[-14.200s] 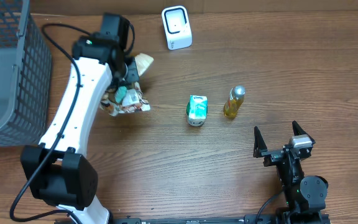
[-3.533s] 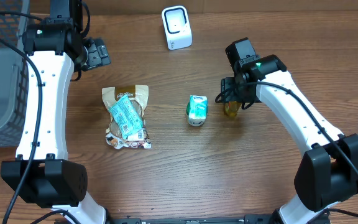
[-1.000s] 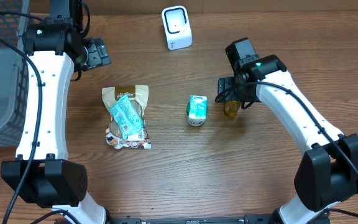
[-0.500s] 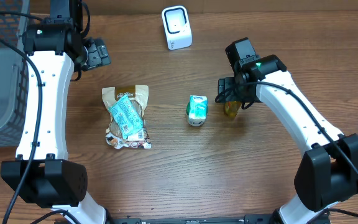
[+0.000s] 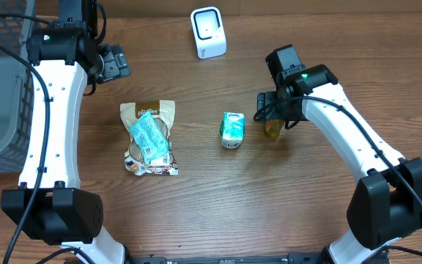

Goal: Scan the item barcode
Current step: 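Descend the right gripper around the bottle and close on it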

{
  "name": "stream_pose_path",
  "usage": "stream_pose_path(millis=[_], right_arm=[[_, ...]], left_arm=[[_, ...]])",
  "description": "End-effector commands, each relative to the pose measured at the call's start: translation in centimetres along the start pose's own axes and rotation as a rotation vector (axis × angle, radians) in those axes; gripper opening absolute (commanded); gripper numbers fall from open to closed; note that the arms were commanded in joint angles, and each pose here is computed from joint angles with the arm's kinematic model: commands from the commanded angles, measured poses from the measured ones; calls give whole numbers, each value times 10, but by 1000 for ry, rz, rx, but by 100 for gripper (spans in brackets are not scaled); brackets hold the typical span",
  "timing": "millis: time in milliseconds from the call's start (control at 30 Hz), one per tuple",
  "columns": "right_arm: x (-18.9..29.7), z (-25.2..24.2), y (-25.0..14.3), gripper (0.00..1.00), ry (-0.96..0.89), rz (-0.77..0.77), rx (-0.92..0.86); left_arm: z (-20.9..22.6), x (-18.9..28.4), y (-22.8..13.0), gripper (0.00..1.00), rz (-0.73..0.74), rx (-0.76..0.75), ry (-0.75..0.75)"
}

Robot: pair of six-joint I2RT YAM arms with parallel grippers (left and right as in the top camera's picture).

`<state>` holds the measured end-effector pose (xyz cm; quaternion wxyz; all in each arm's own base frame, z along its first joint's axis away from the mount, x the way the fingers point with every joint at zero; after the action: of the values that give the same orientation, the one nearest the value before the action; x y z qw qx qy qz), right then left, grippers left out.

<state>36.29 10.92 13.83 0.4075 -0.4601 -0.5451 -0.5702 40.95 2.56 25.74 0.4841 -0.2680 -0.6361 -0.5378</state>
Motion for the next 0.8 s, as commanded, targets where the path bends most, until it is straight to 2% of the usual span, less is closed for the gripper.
stream_pose_path(millis=[0,533,767], right_arm=[[-1,0,-1,87,-6,-1,1],[-1,-2,1,86,-5,-5,-6],[-1,-4,-2,75,-11,8,-6]], left_arm=[[1,6,3,100,-19,-17,4],[1,6,3,99,-19,-17,4],[1,6,3,100,-19,-17,4]])
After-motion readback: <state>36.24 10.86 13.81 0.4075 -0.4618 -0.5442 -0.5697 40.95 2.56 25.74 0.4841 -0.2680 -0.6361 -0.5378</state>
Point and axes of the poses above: each gripper's point midway between its finger pads, its own x axis back along the fingers, its own z axis along the line the jaws close on, y = z × x, the point moved 3 cm from there along x, back along the fingers, and after that the axes turned 4 degrees about -x, right-handed, at the moved point
